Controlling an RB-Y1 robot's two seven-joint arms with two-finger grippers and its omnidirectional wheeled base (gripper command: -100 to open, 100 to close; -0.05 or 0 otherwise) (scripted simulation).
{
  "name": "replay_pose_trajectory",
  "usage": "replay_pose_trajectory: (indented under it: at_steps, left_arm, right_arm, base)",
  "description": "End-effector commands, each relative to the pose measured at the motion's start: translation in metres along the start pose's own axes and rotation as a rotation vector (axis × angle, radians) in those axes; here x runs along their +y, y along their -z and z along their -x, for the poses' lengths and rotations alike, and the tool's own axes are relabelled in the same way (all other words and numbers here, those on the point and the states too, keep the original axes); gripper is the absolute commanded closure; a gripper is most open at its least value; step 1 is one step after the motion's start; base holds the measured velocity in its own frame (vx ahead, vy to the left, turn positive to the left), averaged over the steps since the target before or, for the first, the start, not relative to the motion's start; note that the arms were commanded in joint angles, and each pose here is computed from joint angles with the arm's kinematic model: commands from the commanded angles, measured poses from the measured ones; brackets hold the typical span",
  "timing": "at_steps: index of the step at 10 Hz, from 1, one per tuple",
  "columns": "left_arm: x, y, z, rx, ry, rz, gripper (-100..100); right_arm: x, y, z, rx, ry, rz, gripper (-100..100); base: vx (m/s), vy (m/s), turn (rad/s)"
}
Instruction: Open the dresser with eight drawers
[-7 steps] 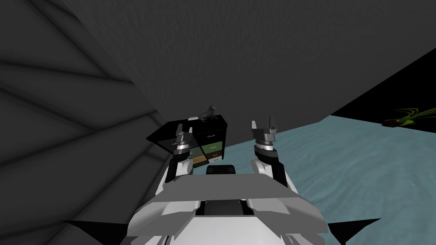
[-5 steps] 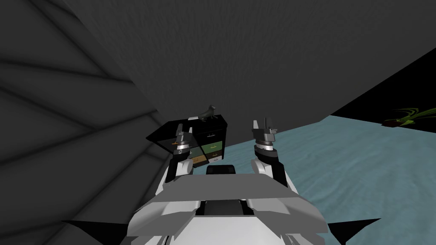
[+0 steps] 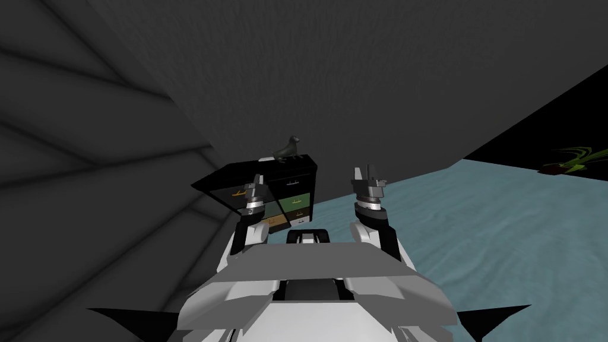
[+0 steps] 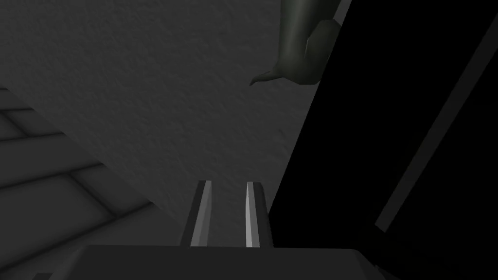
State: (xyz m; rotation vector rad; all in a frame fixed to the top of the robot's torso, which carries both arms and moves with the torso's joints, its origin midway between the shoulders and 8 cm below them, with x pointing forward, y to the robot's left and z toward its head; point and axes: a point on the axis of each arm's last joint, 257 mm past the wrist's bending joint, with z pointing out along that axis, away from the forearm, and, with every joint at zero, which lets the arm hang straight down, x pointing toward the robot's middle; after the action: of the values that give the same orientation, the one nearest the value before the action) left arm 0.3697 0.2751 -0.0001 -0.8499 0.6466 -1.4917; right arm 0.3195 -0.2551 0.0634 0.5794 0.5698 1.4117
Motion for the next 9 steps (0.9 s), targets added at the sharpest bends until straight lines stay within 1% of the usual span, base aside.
replay_pose_trajectory:
  at_steps: [1,2,3,6,9]
  left_arm:
    - [0.000,0.000,0.000,0.000,0.000,0.000,0]
    - [0.000,0.000,0.000,0.000,0.000,0.000,0]
    - [0.004,0.000,-0.002,0.027,-0.021,0.023,-100]
    - [0.010,0.001,-0.002,0.049,-0.046,0.061,-100]
    - [0.018,0.002,0.000,0.054,-0.065,0.105,-100]
  right_arm:
    - [0.000,0.000,0.000,0.000,0.000,0.000,0]
    - [0.000,0.000,0.000,0.000,0.000,0.000,0]
    - [0.000,0.000,0.000,0.000,0.000,0.000,0]
    - [0.000,0.000,0.000,0.000,0.000,-0.001,0]
    - [0.000,0.000,0.000,0.000,0.000,-0.001,0]
  base:
    - [0.000,0.000,0.000]
    - [0.000,0.000,0.000]
    - [0.006,-0.014,0.008]
    - [-0.015,-0.036,0.007]
    - [0.008,-0.041,0.011]
